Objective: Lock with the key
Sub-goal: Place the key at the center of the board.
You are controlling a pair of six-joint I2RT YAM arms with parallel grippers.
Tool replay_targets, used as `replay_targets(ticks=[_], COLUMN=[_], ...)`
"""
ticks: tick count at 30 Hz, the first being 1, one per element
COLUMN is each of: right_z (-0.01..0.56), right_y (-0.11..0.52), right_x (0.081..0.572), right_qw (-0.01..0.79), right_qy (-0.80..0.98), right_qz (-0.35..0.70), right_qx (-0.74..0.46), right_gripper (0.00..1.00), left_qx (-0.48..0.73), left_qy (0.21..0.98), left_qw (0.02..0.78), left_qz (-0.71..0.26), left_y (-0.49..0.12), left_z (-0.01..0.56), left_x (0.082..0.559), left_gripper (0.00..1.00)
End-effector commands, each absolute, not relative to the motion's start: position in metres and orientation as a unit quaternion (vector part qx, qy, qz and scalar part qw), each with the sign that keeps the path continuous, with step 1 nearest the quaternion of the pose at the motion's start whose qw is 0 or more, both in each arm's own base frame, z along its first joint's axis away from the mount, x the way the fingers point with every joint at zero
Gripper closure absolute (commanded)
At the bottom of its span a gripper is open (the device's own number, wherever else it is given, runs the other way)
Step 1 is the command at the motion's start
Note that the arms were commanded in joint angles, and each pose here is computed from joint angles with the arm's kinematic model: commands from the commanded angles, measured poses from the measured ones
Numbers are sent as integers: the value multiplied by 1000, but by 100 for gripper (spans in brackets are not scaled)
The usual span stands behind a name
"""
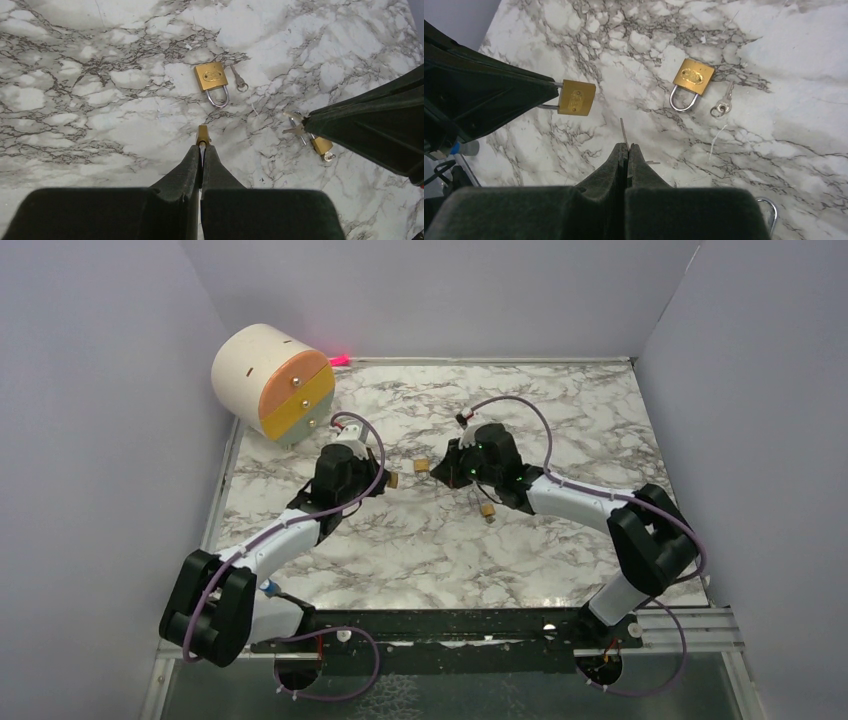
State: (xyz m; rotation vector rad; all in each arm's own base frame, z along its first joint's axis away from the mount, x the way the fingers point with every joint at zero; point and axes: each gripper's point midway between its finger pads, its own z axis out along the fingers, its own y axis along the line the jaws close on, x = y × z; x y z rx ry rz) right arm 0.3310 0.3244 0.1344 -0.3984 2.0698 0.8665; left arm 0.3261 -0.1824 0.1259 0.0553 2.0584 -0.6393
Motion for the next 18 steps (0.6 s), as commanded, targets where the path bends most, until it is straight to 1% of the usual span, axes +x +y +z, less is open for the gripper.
replay_targets(ticks=[1,4,6,11,18], right_z=[115,102,90,66,50], right_y=[337,347,350,348,350], right_x=[323,310,300,280,269], right_qw=[401,383,367,339,318], right_qy=[835,839,845,858,863], right_qz=[340,346,344,338,340], right_qx=[-160,-172,-180,-187,-198], right_gripper=[99,99,99,99,99], left_qx=[14,28,33,24,9], left_qy=[825,826,830,850,866], left_qw=[466,426,402,363,341], left_qz=[-318,-369,-384,-380,-366], left_y=[-200,-218,-223,-220,-212], left_z=[130,122,115,85,64], left_x=[324,309,302,287,274], left_gripper=[100,100,100,100,100])
